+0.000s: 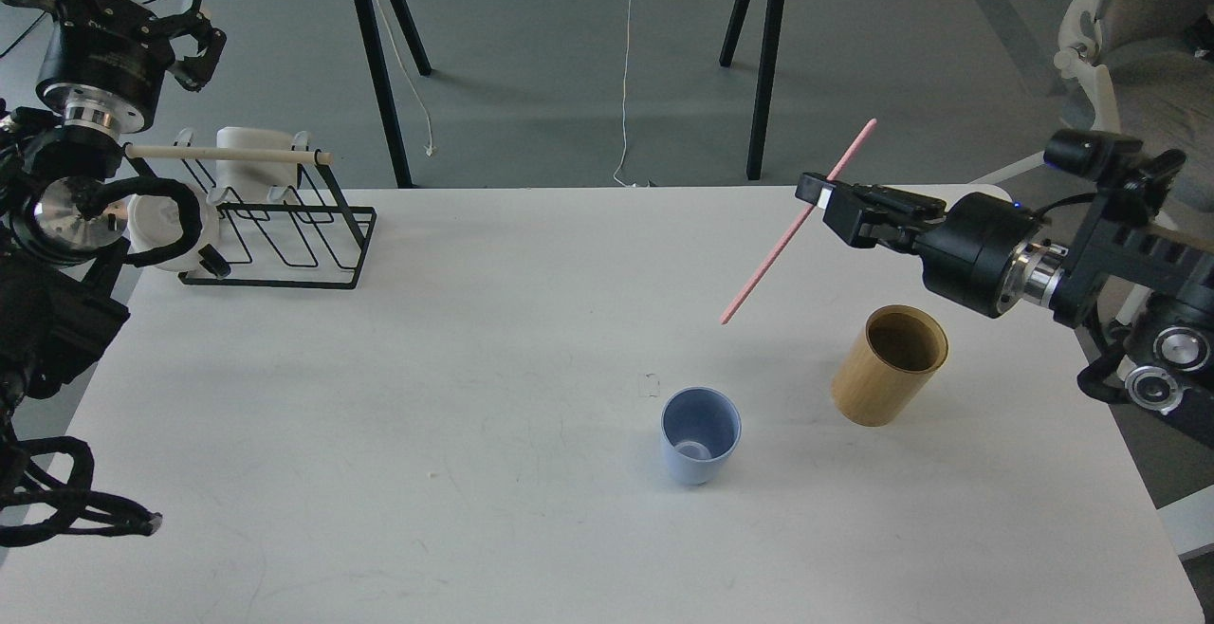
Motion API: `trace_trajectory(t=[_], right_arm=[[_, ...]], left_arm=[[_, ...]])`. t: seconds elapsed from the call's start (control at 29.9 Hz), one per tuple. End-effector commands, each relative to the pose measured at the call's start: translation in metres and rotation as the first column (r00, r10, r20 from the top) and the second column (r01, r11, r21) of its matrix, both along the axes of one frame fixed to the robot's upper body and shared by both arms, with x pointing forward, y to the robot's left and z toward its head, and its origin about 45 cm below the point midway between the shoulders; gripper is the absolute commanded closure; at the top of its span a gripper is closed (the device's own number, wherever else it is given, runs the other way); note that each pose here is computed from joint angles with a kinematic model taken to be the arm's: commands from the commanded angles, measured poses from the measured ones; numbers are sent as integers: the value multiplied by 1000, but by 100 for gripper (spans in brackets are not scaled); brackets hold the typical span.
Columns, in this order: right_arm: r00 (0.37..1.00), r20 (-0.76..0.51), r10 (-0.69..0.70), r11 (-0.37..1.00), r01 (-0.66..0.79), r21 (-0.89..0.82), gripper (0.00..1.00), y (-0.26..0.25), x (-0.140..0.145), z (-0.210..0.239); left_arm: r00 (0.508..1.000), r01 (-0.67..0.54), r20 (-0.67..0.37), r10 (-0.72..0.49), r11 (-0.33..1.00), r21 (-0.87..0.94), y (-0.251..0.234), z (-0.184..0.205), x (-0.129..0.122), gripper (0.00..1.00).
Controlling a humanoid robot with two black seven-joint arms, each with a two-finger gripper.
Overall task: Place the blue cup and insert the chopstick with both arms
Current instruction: 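Move the straw over the blue cup and insert it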
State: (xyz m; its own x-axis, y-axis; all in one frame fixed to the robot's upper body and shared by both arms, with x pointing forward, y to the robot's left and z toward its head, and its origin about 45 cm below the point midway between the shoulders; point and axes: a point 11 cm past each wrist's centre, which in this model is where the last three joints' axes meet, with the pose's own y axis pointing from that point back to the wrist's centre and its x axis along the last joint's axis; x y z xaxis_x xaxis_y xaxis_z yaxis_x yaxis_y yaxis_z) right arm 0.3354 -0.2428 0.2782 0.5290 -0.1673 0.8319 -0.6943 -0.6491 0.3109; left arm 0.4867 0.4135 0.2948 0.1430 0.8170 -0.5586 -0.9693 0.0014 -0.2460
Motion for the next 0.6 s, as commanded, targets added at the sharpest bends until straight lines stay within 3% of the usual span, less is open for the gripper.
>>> trace_trajectory(t=[0.0,0.43,0.57], right_arm=[[995,-49,82,996,-84,-38,99,24,-16,-31],[982,-133,134,988,-142,-59,97,36,-36,-64],[975,-144,169,984,-175,-28,88,54,-41,-68]], left_arm=[[1000,-1,-4,1,1000,2,1,-2,-1,0],[1000,-4,-4,4,1000,1,2,-2,-1,0],[1000,-5,-3,5,1000,2,2,-2,-1,0]])
